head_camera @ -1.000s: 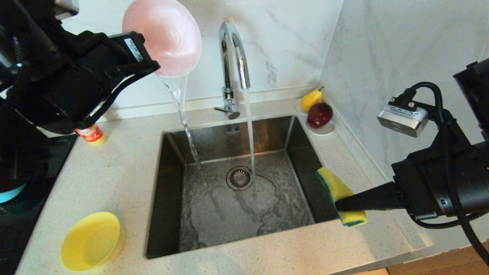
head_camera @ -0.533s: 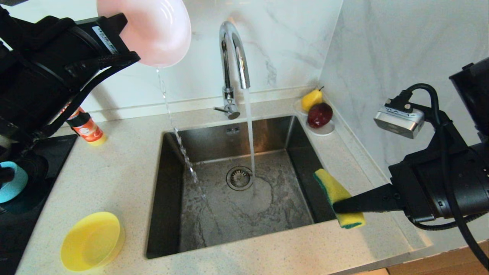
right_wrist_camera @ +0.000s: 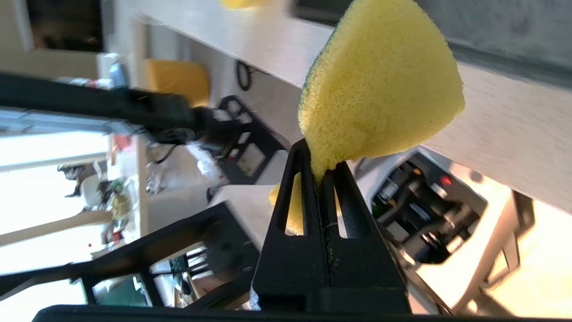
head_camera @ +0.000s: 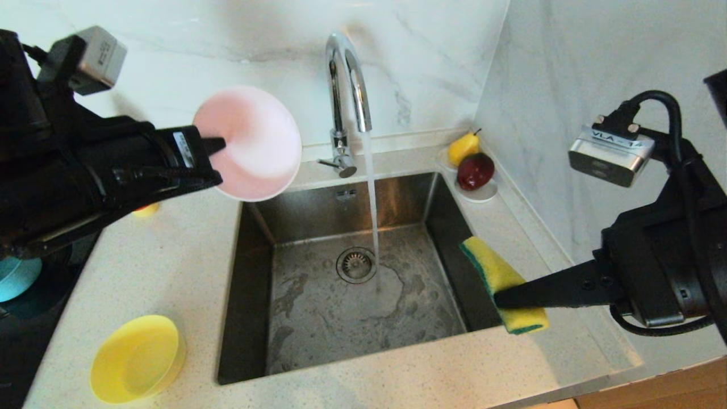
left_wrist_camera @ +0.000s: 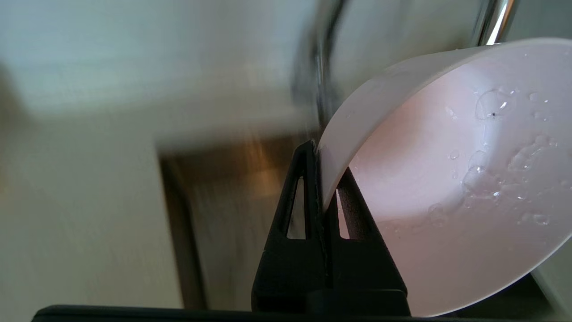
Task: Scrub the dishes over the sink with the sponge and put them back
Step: Wipe the bowl
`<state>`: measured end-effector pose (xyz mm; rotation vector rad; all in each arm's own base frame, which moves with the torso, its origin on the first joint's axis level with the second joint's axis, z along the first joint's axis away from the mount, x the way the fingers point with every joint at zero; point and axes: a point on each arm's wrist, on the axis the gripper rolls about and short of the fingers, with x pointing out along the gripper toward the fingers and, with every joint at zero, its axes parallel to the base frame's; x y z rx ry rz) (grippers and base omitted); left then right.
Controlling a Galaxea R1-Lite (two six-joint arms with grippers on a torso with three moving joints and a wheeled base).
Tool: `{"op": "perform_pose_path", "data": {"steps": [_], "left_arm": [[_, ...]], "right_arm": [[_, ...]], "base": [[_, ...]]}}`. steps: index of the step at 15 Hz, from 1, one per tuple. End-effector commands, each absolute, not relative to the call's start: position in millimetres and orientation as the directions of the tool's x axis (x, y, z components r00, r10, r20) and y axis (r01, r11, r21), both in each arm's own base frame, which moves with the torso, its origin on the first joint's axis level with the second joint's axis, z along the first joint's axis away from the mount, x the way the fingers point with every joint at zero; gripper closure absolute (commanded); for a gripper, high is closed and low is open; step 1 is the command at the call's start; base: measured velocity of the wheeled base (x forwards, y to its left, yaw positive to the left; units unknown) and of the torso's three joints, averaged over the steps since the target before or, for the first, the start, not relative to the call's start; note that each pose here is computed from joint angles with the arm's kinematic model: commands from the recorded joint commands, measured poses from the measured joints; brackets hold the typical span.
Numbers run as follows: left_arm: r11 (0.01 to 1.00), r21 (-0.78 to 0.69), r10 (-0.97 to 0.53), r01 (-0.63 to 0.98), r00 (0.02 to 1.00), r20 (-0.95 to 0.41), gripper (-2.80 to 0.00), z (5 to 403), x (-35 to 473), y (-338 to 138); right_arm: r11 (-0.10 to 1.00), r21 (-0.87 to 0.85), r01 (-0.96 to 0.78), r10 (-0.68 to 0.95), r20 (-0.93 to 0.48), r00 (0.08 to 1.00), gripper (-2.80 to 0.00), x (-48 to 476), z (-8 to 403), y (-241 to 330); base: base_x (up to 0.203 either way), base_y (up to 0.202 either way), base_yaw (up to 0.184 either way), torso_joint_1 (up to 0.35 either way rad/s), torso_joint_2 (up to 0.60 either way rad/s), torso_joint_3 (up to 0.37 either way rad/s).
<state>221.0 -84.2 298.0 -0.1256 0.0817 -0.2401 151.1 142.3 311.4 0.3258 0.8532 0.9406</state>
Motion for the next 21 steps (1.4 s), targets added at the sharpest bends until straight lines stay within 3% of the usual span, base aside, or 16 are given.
{"op": "perform_pose_path", "data": {"steps": [1, 6, 11, 14, 21], "left_arm": [[0.958, -0.18, -0.267, 0.221, 0.918, -0.294, 0.0, 273, 207, -86], [0.959, -0.101, -0.283, 0.265, 0.895, -0.345, 0.0, 238, 196, -134], [0.975, -0.065, -0.223, 0.214, 0.95, -0.217, 0.0, 215, 209, -189], [0.978, -0.027, -0.209, 0.208, 0.955, -0.211, 0.0, 212, 202, -202], [0.969, -0.036, -0.247, 0.245, 0.959, -0.141, 0.0, 217, 199, -210]], "right_arm": [[0.519, 0.589, -0.62, 0.845, -0.461, 0.269, 0.0, 141, 323, 147], [0.451, 0.589, -0.67, 0.87, -0.459, 0.182, 0.0, 134, 327, 172], [0.446, 0.595, -0.669, 0.858, -0.496, 0.131, 0.0, 139, 316, 193], [0.432, 0.597, -0.676, 0.854, -0.512, 0.093, 0.0, 136, 310, 204], [0.459, 0.593, -0.661, 0.836, -0.54, 0.096, 0.0, 161, 300, 235]], "base": [[0.0, 0.0, 0.0, 0.0, 0.0, 0.0], [0.0, 0.0, 0.0, 0.0, 0.0, 0.0], [0.0, 0.0, 0.0, 0.0, 0.0, 0.0], [0.0, 0.0, 0.0, 0.0, 0.0, 0.0], [0.0, 0.0, 0.0, 0.0, 0.0, 0.0]]}}
